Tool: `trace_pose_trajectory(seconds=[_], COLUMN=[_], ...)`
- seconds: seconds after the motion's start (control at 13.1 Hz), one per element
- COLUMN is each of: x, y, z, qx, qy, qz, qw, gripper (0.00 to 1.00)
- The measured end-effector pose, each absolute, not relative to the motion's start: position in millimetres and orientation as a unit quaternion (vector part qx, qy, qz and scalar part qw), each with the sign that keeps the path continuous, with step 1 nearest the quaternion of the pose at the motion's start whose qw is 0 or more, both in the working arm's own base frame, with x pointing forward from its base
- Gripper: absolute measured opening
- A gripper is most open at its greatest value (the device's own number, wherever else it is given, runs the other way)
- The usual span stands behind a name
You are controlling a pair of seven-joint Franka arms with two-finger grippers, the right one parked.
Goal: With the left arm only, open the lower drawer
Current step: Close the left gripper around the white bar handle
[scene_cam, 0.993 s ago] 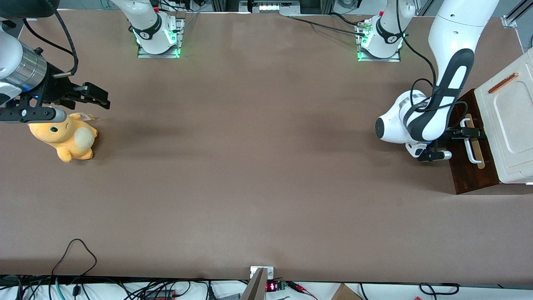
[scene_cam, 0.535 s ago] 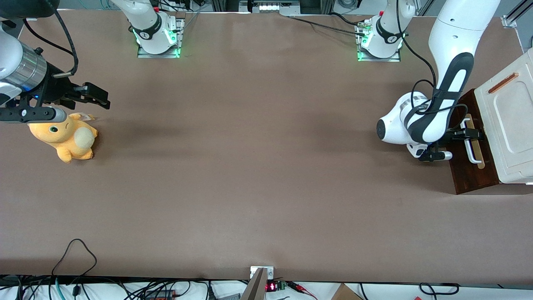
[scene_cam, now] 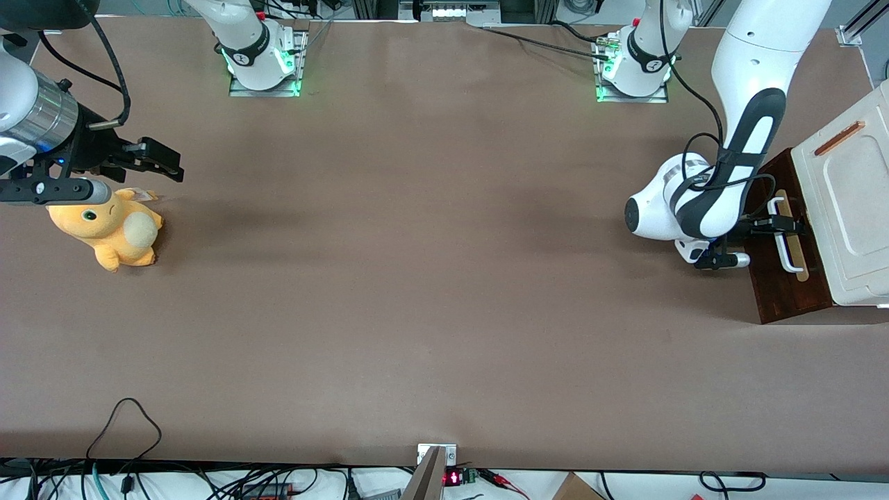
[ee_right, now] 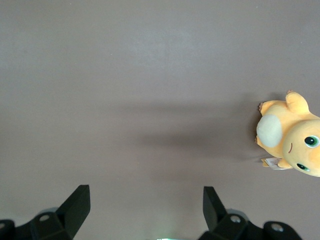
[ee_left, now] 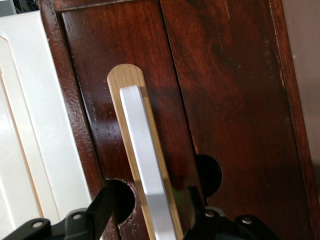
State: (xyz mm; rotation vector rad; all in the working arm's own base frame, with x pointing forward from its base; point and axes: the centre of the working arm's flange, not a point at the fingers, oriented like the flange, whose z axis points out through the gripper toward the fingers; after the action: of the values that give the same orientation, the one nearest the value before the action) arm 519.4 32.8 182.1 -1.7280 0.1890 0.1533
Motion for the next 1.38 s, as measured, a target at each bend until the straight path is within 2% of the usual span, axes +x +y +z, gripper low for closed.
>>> trace_pose_trajectory(seconds=[0.15,0.38,0.53,0.76,1.38], x=[519.3,519.4,518.9,518.6,519.1], y=[32.5,31.8,31.3,31.3,37.1], z=[181.9,180.5,177.0,175.5,175.2], qx=[-0.758,-0.760,-0.762,-0.762,-0.763], qy=[0.083,0.085,0.088,0.089,0.086], qz=[0.067,0.066,0.067,0.068,0.070], qw=[0.643,0.641,0.638,0.638,0.637], gripper=[0.67,0.58,0.46,0.37,0.36])
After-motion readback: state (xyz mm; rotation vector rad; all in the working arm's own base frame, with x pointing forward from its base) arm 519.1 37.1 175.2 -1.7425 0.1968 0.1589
